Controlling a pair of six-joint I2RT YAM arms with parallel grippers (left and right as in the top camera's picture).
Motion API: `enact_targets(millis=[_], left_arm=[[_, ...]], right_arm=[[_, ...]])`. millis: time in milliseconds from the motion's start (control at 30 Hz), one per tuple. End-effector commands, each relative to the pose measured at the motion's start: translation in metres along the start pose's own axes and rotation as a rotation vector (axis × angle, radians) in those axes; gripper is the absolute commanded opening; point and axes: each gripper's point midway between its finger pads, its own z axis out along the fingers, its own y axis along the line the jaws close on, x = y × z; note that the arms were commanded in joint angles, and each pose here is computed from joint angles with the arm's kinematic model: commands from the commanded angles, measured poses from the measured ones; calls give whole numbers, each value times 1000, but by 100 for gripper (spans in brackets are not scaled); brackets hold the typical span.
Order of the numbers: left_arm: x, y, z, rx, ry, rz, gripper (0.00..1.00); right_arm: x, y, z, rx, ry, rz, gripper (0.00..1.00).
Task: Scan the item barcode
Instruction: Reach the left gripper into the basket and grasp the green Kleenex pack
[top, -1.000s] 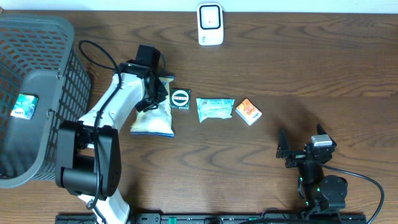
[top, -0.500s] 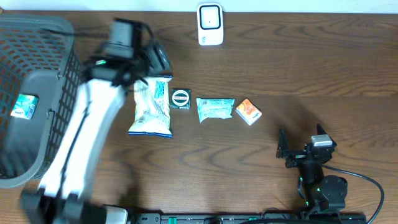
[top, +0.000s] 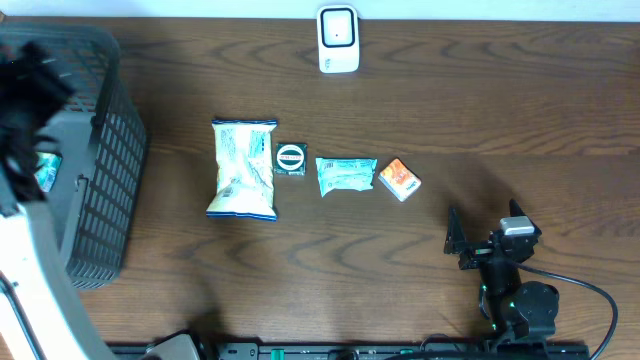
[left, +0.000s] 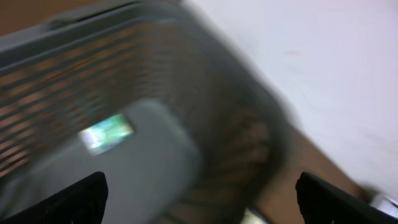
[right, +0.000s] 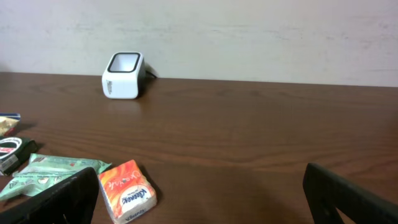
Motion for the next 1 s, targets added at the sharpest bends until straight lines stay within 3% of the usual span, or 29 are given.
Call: enact_targets(millis=[0, 167, 300, 633, 967], left_arm=[[12, 45, 37, -136, 87, -27, 96], [34, 93, 81, -312, 180, -138, 96], [39, 120, 114, -434, 194, -132, 96], [79, 140, 190, -487, 315, -114, 96], [120, 158, 230, -541, 425, -98, 96]], right_arm=[[1, 3, 0, -11, 1, -5, 99], [1, 3, 0, -11, 1, -5, 99], [1, 2, 0, -11, 1, -5, 99], [1, 3, 0, -11, 1, -5, 99], [1, 3, 0, -11, 1, -5, 99]])
